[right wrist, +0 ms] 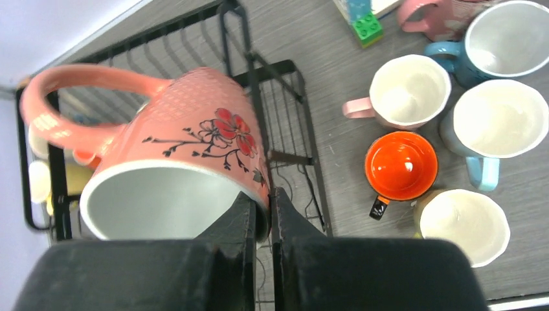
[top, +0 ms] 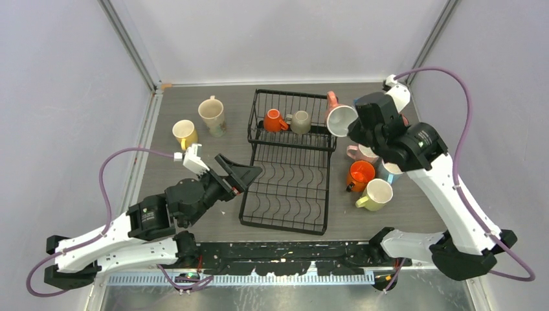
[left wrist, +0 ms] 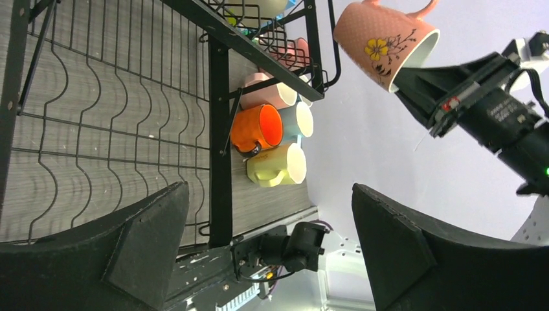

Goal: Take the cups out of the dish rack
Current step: Place the cup at the corner of the board.

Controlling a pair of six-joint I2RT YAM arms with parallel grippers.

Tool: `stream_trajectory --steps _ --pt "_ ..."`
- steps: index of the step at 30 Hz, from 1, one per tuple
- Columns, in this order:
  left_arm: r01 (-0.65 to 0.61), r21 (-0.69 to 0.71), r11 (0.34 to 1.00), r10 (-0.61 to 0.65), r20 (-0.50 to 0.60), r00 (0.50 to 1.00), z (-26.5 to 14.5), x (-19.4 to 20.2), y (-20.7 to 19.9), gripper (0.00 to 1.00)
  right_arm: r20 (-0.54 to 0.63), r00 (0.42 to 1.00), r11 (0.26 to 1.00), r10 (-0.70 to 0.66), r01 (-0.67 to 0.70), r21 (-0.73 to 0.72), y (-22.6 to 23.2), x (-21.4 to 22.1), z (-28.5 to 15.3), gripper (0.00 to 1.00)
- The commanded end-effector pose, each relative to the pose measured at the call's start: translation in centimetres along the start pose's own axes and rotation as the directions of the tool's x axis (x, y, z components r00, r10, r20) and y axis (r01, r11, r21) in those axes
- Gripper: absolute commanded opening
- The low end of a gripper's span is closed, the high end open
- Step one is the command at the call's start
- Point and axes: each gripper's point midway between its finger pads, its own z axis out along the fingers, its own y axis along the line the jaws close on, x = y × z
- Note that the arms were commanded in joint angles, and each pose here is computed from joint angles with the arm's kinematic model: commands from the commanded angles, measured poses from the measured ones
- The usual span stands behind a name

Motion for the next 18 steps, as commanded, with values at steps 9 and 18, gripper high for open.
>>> stream_trajectory --steps 9,18 --pt "-0.078 -0.007 0.997 0.078 -0.010 0.997 -0.8 -0.9 -0.9 0.98 0.109 0.963 0.947 0.248 -0.264 0.182 -9.1 -5.1 -0.7 0.01" --pt "-0.128 -0.022 0.992 0.126 -0.058 0.990 -0.1 0.0 -1.6 0.99 0.150 0.950 0.874 0.272 -0.310 0.374 -14.5 -4.2 -0.3 0.01"
